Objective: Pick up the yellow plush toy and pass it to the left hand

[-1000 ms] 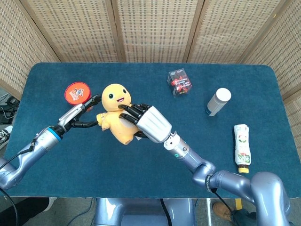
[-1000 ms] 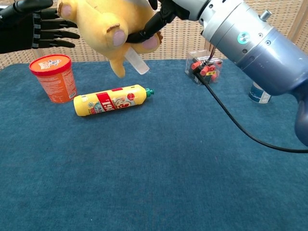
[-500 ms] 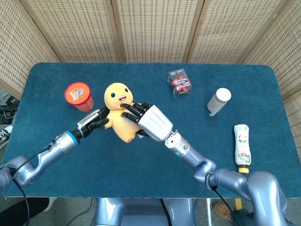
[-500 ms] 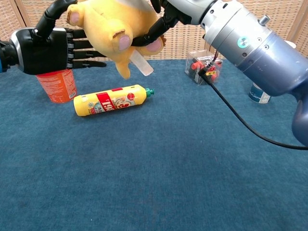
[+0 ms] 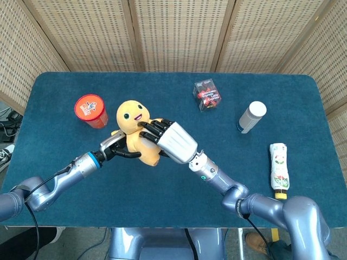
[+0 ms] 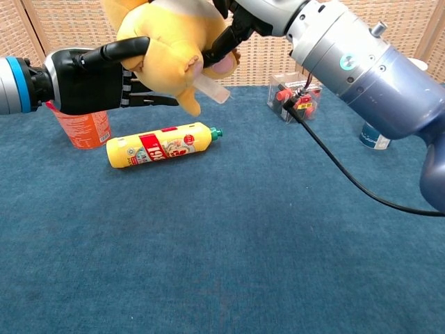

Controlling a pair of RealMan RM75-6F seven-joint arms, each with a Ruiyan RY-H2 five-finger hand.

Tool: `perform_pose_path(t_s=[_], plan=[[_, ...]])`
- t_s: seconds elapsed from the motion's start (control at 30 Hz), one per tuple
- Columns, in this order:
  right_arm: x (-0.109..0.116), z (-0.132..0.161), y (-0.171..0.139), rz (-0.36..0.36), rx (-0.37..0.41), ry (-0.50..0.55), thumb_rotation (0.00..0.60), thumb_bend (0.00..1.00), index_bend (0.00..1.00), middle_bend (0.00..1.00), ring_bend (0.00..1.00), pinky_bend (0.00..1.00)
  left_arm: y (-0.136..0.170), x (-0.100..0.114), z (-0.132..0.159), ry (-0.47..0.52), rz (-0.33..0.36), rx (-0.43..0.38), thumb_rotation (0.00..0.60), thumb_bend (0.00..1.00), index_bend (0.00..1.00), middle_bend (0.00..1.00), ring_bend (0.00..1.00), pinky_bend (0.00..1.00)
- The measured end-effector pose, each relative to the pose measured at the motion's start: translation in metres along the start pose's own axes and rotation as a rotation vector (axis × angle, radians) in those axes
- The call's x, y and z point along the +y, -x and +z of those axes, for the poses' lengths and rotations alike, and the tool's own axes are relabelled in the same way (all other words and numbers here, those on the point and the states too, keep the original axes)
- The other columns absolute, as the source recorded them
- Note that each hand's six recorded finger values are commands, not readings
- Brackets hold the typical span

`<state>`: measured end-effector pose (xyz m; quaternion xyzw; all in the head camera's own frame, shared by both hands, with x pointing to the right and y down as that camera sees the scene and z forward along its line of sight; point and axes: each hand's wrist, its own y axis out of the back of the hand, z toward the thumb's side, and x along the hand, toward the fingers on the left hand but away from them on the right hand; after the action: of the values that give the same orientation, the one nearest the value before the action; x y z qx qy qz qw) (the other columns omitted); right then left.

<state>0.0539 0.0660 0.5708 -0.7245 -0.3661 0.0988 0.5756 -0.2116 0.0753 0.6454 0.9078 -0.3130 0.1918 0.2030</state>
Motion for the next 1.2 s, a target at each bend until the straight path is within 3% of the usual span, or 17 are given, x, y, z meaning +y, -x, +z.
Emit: perform_pose_path(t_s=[0.17,0.3,0.53,0.83,0.9,1.0,1.07,1.13,1.2], plan=[[0.001,0.002,0.001,-0.002,0.003,-0.002,0.6,0.53,0.67,0.62,0.64,0.69,-0.001,-0.004,0.001,0.017,-0.011,-0.003,0.6,0.0,0.0,0.0,0.02,0.12],[0.002,0.002,0.001,-0.003,-0.001,-0.001,0.6,0.53,0.67,0.62,0.64,0.69,-0.001,-0.005,0.0,0.027,-0.009,-0.004,0.6,0.0,0.02,0.04,0.15,0.21],[0.002,0.002,-0.002,0.002,0.002,-0.002,0.6,0.53,0.66,0.62,0.64,0.69,-0.002,0.002,0.001,0.049,0.034,-0.002,0.6,0.05,0.31,0.31,0.36,0.28],[0.004,0.002,-0.003,-0.001,-0.002,-0.003,0.6,0.51,0.65,0.61,0.64,0.69,-0.003,0.003,0.002,0.066,0.073,0.001,0.6,0.24,0.49,0.45,0.47,0.32],[0.005,0.002,-0.003,0.0,-0.002,-0.005,0.6,0.44,0.57,0.56,0.63,0.67,-0.003,0.004,0.002,0.072,0.081,0.001,0.6,0.25,0.51,0.47,0.49,0.33],[0.005,0.0,-0.004,0.002,0.0,-0.014,0.6,0.29,0.33,0.38,0.53,0.52,-0.003,0.005,0.003,0.075,0.095,-0.001,0.6,0.25,0.56,0.5,0.5,0.34],[0.005,-0.001,-0.005,0.011,0.001,-0.017,0.6,0.2,0.15,0.2,0.39,0.38,-0.003,0.007,0.003,0.075,0.108,-0.003,0.6,0.26,0.58,0.51,0.5,0.34],[0.005,-0.003,-0.007,0.02,0.0,-0.025,0.6,0.14,0.04,0.07,0.24,0.24,-0.004,0.008,0.004,0.076,0.124,-0.006,0.6,0.26,0.58,0.51,0.5,0.34],[0.006,-0.005,-0.008,0.024,-0.003,-0.042,0.6,0.09,0.0,0.01,0.14,0.14,-0.004,0.009,0.004,0.079,0.137,-0.008,0.6,0.26,0.58,0.51,0.5,0.34]])
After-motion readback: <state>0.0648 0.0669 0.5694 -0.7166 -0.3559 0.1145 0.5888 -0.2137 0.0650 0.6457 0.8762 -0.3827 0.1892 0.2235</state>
